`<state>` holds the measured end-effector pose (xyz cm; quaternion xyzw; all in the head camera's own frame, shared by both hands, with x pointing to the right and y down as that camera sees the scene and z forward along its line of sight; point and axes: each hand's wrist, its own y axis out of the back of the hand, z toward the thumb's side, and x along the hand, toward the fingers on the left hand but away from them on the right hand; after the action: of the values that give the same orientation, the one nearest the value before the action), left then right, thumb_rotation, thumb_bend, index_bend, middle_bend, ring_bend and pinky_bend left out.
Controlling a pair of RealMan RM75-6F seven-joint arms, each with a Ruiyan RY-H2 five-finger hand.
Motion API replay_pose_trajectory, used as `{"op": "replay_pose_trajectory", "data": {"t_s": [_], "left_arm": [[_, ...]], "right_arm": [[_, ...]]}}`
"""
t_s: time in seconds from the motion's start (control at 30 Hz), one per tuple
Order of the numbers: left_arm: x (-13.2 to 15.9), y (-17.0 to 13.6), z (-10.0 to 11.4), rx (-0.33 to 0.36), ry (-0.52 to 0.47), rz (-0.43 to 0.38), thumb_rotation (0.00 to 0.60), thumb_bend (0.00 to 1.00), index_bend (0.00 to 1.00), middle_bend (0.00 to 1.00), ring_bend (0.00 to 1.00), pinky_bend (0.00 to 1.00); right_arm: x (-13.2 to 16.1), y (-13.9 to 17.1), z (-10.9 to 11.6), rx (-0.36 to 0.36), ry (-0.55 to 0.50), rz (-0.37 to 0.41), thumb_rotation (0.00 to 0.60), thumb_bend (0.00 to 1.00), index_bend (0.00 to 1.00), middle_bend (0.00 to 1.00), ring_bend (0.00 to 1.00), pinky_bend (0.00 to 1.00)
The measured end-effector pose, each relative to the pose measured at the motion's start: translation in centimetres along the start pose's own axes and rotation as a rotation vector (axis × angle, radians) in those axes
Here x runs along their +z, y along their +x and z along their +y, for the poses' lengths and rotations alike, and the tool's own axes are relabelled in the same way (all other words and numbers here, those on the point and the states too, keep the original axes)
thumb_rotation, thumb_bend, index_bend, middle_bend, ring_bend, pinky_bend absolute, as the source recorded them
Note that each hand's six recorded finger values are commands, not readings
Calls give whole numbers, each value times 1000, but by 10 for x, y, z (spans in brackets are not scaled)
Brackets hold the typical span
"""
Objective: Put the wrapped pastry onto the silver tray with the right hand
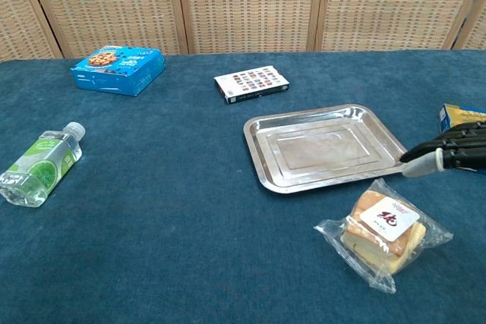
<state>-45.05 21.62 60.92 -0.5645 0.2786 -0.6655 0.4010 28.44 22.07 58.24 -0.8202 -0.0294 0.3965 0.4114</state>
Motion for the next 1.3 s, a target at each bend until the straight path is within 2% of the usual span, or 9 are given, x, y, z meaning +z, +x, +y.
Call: {"op": "replay_pose_trajectory", "data": {"t_s": [0.63,1.3], "left_arm": [[-14,-1,-5,-18,-22,15,600,455,0,0,0,0],[-11,1,-7,-35,-36,-2,600,455,0,0,0,0]], "right_arm": [[15,-45,-27,98,11,33,600,329,0,0,0,0],[25,-86,-24,110,27,55,600,329,0,0,0,0]]}}
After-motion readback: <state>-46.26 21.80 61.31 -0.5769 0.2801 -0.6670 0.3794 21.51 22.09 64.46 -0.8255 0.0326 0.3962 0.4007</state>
